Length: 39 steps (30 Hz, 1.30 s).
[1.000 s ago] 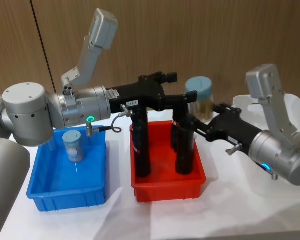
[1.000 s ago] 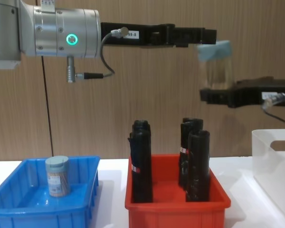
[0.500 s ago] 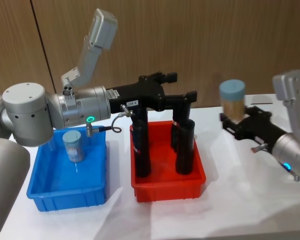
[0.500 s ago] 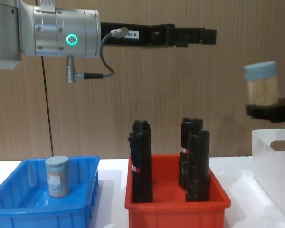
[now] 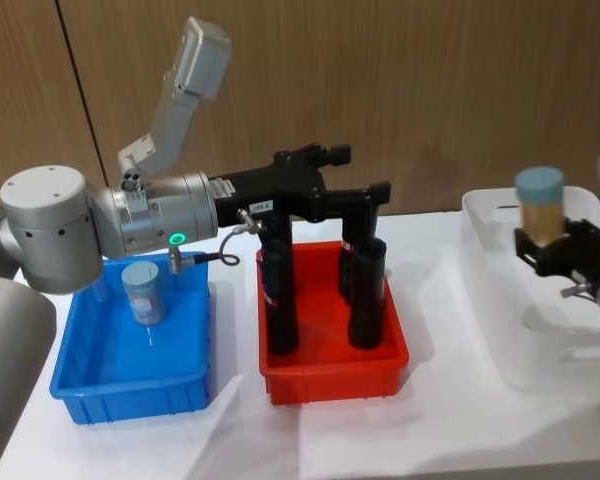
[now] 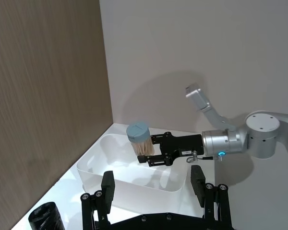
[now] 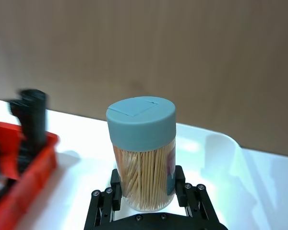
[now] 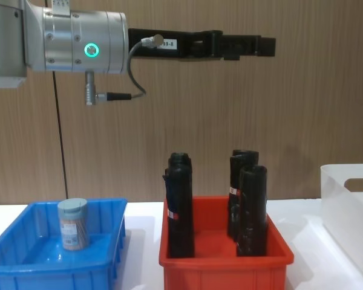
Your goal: Pick the cotton swabs from the blue box and place them into the white box.
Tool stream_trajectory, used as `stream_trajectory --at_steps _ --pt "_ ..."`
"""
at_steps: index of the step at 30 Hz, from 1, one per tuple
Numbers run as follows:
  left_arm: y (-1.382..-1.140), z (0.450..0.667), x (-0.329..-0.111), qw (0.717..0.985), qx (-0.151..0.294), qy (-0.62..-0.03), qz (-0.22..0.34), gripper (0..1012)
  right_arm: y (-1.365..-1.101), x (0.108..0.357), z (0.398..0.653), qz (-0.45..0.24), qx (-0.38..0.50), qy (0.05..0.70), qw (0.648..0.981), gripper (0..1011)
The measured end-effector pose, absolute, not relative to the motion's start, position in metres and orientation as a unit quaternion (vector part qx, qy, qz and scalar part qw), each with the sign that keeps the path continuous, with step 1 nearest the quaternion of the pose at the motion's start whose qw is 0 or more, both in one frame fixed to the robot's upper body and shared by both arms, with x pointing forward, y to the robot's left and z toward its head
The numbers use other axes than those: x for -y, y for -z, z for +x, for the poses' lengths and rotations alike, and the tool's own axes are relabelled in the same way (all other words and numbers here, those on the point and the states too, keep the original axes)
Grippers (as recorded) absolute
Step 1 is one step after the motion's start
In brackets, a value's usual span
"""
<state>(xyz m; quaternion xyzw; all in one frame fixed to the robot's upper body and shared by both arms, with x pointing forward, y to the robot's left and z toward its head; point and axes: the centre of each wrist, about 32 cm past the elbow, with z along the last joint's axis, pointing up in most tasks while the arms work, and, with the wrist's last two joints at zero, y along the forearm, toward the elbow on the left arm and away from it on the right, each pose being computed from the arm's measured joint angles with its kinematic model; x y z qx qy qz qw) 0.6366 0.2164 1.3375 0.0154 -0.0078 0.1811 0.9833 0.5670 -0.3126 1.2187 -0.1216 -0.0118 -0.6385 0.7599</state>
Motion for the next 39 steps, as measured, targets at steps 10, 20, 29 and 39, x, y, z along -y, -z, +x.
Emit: stream_trajectory --at_steps 10,20,29,39 --pt "-1.338 0.637 -0.216 0.983 0.008 -0.181 0.015 1000 -1.205 0.338 0.579 -0.148 -0.009 0.669 0.728 768" --pt "-1.338 0.637 -0.216 0.983 0.008 -0.181 0.015 1000 -1.199 0.350 0.581 -0.146 -0.008 0.679 0.719 1002" --pt "-1.337 0.637 -0.216 0.983 0.008 -0.181 0.015 1000 -1.197 0.356 0.581 -0.141 -0.007 0.682 0.717 1002" --pt "-1.338 0.637 -0.216 0.983 0.008 -0.181 0.015 1000 -1.196 0.358 0.581 -0.138 -0.007 0.684 0.716 1002"
